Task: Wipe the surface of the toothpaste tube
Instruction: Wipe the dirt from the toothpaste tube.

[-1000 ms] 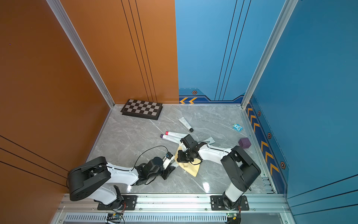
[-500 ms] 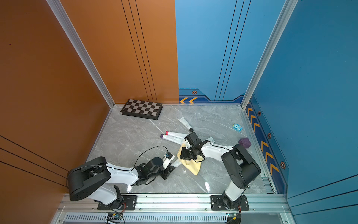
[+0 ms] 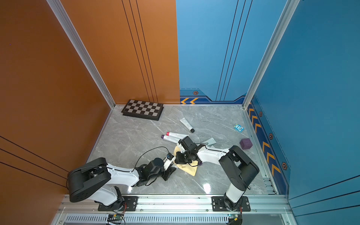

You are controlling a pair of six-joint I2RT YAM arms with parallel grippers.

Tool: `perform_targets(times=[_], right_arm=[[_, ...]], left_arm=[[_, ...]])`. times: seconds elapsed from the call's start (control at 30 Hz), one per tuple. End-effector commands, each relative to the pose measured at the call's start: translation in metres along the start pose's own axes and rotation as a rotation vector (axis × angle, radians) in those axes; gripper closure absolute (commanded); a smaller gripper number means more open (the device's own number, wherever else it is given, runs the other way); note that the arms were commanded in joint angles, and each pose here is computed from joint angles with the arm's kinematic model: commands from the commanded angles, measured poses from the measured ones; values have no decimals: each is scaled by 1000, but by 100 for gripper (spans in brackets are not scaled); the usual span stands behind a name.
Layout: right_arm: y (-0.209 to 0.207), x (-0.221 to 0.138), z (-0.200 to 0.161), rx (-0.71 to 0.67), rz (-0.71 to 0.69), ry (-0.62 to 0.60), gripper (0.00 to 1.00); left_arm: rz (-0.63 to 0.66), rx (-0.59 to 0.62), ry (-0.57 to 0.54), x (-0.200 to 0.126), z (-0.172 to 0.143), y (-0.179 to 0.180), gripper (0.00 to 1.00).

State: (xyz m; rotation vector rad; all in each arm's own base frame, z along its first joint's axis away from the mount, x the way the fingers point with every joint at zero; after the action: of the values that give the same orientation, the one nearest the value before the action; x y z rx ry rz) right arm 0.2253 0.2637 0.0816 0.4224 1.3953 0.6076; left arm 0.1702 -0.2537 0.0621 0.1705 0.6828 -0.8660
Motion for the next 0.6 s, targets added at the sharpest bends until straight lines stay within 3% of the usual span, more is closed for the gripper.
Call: perform_targets(times=[0.0,0.2,0.57], right_arm=[[-59,-7,-30,132,-181,117,100],[-69,-29,-16,142,-188,92,100],[-37,6,-36,102,-83,215,100]], left_arm=[[46,21,108,-2,-27,6,67],[51,21,106,-2,-27,6,67],[74,60,100,-1,-26,2,68]])
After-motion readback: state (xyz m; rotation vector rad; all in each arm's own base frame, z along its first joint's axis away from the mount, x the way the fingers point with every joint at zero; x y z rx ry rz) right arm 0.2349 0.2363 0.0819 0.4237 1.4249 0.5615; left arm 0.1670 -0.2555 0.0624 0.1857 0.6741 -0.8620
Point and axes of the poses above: each gripper's point midway between its finger pads, its own x axis out along the fingers, its own y axis along the line the jaws close on, z = x × y, the point moved 6 cm from there along -x, back along the fingers, and after that the axes turned 4 degrees about x, right-handed, at the moved point
